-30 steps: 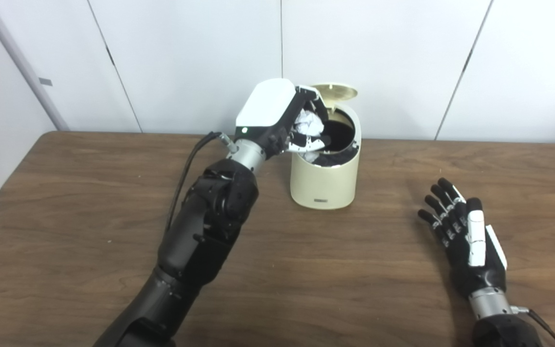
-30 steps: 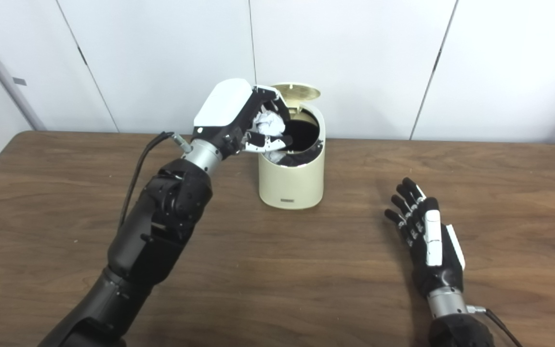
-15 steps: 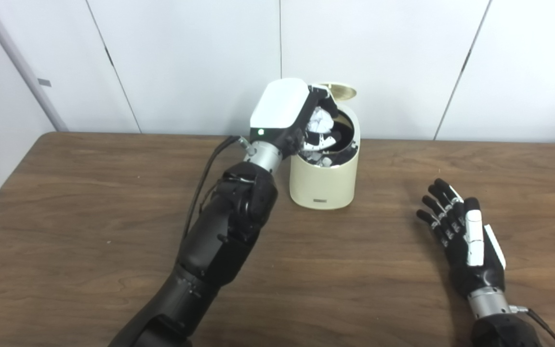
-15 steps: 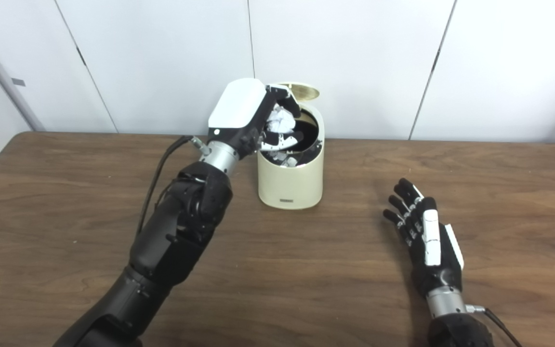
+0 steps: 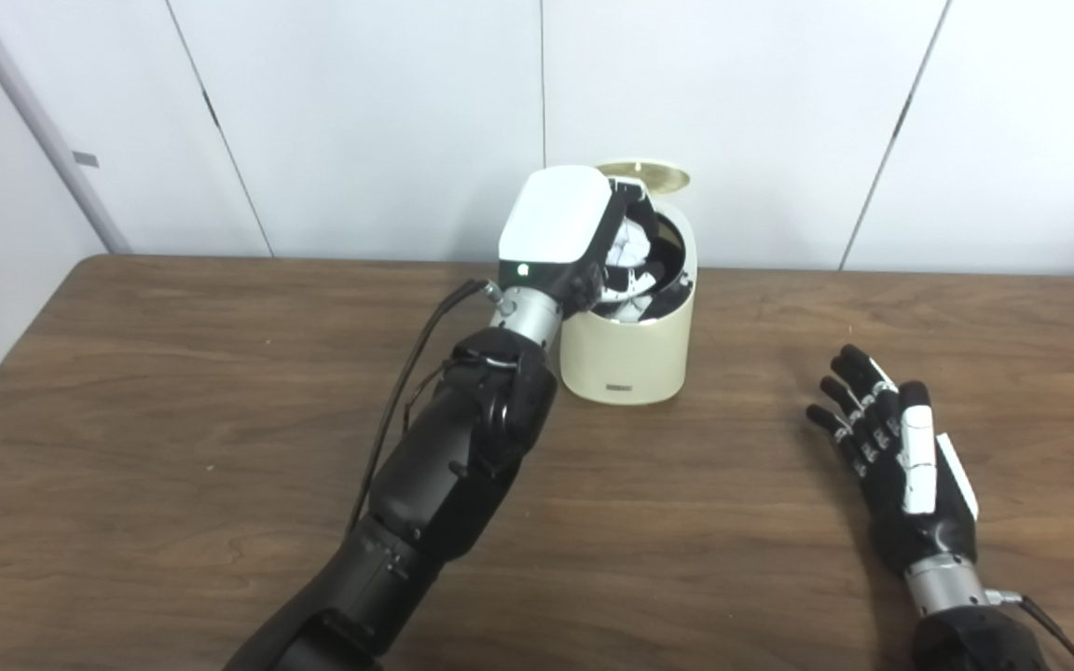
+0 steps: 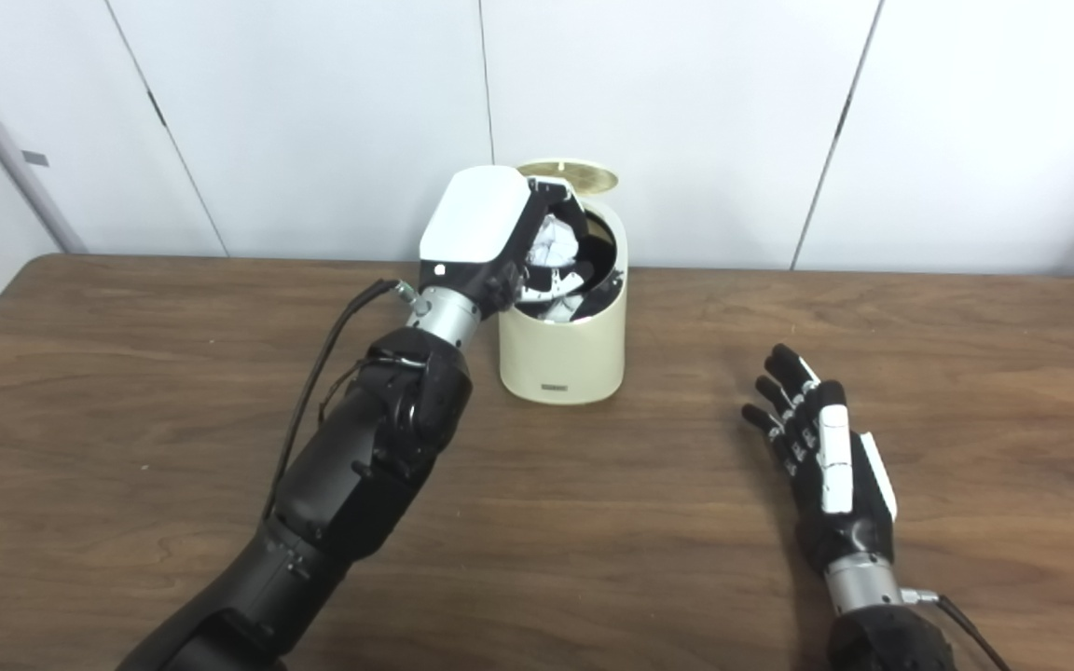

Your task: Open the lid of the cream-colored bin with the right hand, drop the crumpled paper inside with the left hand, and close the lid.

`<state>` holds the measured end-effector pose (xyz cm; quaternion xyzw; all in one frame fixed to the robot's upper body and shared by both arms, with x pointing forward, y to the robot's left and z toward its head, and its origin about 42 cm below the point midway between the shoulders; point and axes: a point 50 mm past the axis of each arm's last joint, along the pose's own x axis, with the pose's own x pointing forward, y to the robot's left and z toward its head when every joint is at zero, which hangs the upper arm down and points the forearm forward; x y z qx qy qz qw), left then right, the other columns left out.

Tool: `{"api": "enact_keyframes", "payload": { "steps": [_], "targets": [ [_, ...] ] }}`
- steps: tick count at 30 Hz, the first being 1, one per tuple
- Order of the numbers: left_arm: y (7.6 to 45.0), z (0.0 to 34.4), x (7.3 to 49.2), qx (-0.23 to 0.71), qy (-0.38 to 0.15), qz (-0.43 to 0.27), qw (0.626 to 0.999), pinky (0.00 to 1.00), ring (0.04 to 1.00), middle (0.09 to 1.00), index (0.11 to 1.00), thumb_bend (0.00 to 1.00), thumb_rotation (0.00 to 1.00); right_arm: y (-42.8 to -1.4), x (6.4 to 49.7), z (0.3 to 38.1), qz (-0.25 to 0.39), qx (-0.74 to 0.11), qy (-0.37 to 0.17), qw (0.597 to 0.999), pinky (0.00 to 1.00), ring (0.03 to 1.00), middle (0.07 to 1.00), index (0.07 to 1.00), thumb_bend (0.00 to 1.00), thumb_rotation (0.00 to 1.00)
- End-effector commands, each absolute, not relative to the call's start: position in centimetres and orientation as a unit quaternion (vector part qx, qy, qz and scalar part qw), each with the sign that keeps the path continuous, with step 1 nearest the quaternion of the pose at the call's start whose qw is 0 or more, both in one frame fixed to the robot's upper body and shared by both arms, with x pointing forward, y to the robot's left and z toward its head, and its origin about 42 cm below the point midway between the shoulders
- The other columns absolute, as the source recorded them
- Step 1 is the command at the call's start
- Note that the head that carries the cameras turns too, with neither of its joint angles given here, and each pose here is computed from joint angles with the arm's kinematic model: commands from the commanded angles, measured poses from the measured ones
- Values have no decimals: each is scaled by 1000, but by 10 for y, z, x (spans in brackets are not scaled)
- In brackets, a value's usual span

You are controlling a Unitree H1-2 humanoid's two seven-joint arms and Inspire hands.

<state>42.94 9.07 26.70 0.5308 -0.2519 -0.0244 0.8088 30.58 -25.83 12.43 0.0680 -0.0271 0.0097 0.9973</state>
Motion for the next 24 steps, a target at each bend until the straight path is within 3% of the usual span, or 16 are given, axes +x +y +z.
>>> {"api": "enact_keyframes", "payload": {
  "steps": [1, 5, 12, 24],
  "targets": [
    [87, 287, 433, 531, -296, 1, 794, 274, 425, 560, 518, 464, 0, -260, 305, 122, 6, 70, -19, 997, 830, 915, 927, 897, 486, 1000],
    [88, 282, 435, 537, -303, 0, 787, 252, 403, 523, 536, 463, 0, -261, 305, 122, 10, 64, -22, 998, 831, 917, 931, 895, 480, 1000],
    [87, 277, 440, 531, -305, 0, 791, 270, 425, 578, 514, 461, 0, -262, 304, 119, 7, 66, -20, 998, 842, 919, 929, 895, 495, 1000],
    [85, 273, 442, 539, -288, -13, 792, 263, 413, 542, 537, 464, 0, -264, 303, 119, 8, 67, -24, 997, 852, 928, 933, 917, 495, 1000]
  ]
}}
